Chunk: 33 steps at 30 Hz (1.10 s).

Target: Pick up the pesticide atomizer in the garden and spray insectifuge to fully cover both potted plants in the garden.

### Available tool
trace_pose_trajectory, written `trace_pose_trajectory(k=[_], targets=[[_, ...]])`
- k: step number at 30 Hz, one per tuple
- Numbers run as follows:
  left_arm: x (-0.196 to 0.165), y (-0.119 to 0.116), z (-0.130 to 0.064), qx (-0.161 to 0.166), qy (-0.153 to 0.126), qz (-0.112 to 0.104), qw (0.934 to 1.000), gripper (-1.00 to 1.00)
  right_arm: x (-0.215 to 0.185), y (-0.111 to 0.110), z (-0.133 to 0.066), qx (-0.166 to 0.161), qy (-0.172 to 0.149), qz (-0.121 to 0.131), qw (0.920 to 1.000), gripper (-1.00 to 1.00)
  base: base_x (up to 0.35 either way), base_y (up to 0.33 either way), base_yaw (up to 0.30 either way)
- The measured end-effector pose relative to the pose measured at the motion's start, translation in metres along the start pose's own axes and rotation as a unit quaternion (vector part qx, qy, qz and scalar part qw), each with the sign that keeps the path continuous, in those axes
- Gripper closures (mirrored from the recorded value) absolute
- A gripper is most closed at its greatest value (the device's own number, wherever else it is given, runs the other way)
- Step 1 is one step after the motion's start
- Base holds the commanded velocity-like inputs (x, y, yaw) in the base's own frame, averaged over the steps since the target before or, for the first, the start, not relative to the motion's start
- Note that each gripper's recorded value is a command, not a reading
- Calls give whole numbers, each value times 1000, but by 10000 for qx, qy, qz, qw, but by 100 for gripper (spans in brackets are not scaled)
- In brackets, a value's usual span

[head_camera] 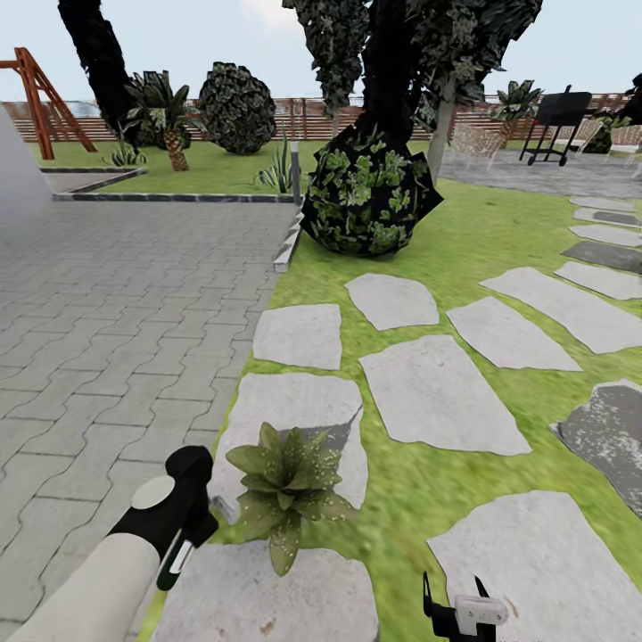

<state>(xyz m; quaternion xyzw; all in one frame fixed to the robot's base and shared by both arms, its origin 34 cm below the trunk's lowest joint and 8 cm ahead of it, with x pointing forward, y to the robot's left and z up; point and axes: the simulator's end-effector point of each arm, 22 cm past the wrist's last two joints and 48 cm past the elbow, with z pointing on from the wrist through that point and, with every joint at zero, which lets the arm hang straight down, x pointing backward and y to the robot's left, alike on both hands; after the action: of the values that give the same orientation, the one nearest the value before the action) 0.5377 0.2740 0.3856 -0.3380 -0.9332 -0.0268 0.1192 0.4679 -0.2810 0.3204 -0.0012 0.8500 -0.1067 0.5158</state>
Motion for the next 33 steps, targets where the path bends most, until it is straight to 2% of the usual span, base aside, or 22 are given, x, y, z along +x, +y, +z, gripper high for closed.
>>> trace_pose_trajectory(k=[4,7,11,14,22,26,30,33], targets=[[8,-3,7,79,116,14,9999,100,0,0,0,0,1,0,10000,-100,0,0,-5],[20,-12,18,285,298,39,9991,100,0,0,0,0,1,0,10000,-100,0,0,0],[20,-35,16,833,290,351,9955,100,0,0,0,1,1,0,10000,-100,0,0,0],[15,-42,13,955,265,447,9941,100,0,0,0,1,1,0,10000,-100,0,0,0],[1,-37,0,878,116,481,9949,100,0,0,0,0,2,-1,10000,-100,0,0,0],[8,-32,5,810,206,488,9953,100,0,0,0,0,3,-1,10000,-100,-107,10,0],[16,-20,6,598,356,478,9964,100,0,0,0,0,4,-1,10000,-100,-239,60,0],[14,-18,4,551,350,472,9968,100,0,0,0,0,2,0,10000,-100,-47,42,-28]])
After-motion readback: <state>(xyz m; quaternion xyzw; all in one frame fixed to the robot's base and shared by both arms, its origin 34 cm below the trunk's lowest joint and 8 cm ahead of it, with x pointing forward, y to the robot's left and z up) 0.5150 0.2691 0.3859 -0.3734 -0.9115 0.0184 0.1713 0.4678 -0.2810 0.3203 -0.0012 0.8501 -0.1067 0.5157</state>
